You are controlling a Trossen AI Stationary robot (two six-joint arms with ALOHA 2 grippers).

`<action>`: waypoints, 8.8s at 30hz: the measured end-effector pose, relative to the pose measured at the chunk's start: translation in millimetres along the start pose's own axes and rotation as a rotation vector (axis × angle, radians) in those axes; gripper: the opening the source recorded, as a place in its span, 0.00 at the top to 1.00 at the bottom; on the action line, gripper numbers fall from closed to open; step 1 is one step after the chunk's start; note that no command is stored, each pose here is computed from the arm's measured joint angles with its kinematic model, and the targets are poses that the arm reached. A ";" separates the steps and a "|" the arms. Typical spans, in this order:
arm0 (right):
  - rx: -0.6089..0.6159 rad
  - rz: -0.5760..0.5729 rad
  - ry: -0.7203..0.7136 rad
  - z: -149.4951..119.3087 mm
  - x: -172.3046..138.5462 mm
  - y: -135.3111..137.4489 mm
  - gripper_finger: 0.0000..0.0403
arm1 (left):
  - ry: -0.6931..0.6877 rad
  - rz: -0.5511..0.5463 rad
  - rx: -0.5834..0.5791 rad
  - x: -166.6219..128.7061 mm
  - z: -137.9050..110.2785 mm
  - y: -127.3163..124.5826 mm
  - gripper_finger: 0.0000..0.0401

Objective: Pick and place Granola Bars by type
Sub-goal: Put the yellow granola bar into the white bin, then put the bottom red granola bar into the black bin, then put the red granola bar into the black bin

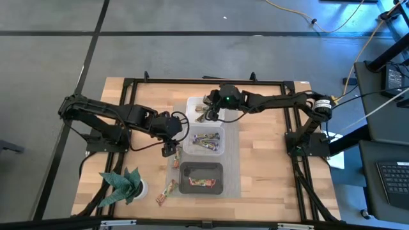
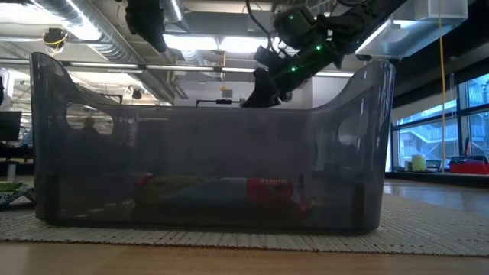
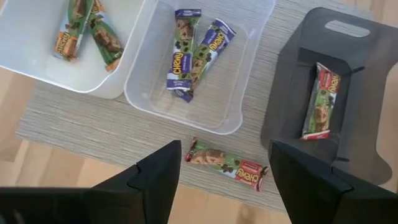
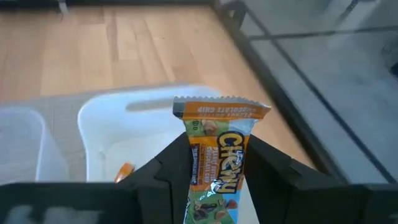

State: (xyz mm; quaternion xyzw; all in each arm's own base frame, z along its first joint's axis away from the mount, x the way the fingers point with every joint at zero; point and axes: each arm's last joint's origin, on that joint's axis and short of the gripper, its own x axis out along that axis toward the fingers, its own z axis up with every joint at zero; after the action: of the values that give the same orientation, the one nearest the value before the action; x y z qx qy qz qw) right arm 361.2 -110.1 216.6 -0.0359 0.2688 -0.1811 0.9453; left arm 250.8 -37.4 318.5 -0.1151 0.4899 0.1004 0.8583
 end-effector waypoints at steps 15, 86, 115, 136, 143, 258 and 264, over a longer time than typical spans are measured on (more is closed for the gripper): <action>-0.052 0.044 0.088 -23.5 23.4 7.1 0.66 | -0.036 0.062 -0.127 -0.4 -0.3 -0.8 0.41; -0.047 0.214 0.151 119.5 -150.8 192.7 0.39 | 0.208 0.069 -0.278 97.7 -130.5 -178.8 0.41; -0.046 0.219 0.121 111.1 -175.7 221.5 0.39 | 0.183 0.017 -0.350 121.4 -133.5 -192.3 0.41; -0.073 0.207 0.154 107.5 -175.8 219.9 0.39 | 0.289 0.202 -0.434 140.3 -148.0 -181.8 0.41; -0.083 0.201 0.168 105.9 -175.8 219.3 0.39 | 0.304 0.196 -0.422 141.4 -148.3 -182.3 0.46; -0.040 0.068 0.397 42.2 -228.1 252.2 0.39 | -0.161 0.022 -0.114 40.1 -5.5 -73.7 0.53; -0.058 0.165 0.304 45.9 -209.0 260.7 0.39 | -0.260 0.044 -0.190 19.5 -8.9 -73.6 0.52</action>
State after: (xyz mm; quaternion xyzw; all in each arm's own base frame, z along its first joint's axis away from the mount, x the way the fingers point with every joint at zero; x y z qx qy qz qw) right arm 304.2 207.1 316.2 -0.0131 0.4161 -0.0983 0.9039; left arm 274.2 -109.1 304.6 -0.1711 0.3654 0.1791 0.8973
